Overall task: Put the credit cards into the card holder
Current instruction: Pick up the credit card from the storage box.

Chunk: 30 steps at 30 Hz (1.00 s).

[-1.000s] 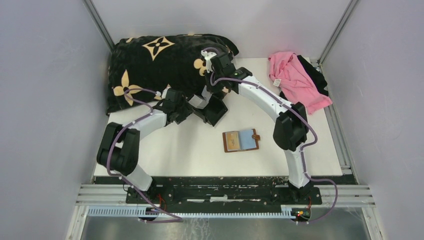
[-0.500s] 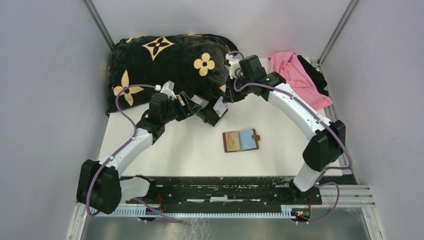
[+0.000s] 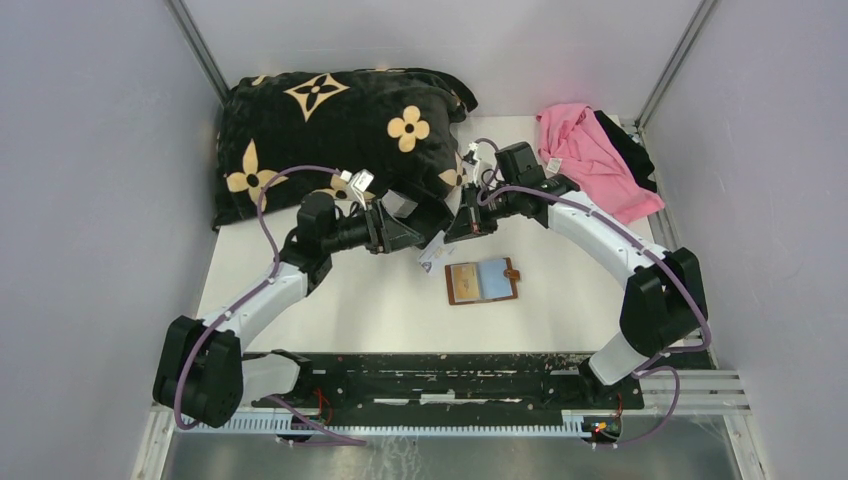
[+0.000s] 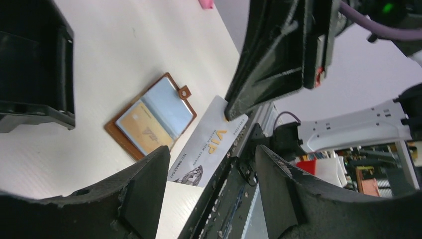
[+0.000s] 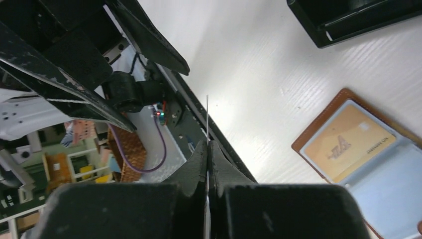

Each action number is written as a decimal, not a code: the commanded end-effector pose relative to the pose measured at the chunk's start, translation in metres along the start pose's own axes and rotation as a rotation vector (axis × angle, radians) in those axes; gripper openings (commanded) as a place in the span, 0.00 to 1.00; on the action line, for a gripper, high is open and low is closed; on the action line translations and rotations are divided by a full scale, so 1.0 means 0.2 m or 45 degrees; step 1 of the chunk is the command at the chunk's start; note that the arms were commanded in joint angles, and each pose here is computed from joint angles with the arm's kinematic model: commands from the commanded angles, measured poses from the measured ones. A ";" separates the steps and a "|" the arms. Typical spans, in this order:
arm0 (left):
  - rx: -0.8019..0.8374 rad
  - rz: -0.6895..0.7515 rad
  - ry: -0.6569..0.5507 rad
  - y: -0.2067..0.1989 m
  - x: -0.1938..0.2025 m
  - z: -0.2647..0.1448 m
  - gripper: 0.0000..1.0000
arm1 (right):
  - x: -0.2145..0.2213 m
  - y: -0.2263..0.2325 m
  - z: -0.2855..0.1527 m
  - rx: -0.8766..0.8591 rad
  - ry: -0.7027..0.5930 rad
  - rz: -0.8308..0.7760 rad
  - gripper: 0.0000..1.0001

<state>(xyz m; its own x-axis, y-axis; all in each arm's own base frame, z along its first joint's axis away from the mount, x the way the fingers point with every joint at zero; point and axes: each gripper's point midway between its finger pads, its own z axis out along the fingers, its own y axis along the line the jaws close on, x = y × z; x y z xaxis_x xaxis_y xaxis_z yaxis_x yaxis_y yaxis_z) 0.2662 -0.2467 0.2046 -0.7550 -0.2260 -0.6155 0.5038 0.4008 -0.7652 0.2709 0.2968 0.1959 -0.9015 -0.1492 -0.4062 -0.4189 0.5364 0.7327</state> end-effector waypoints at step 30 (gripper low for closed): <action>0.277 -0.067 0.172 -0.04 0.19 0.03 0.03 | -0.05 0.18 -0.02 -0.396 0.025 0.135 0.05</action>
<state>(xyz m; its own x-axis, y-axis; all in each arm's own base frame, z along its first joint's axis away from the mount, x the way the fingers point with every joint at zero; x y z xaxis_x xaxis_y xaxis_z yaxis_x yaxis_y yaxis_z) 0.2405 -0.2609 0.1891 -0.8104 -0.1199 -0.5735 0.5428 0.2149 -0.8119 0.2634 0.3096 0.2102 -0.9548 -0.1171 -0.2733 -0.2969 0.3283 0.8967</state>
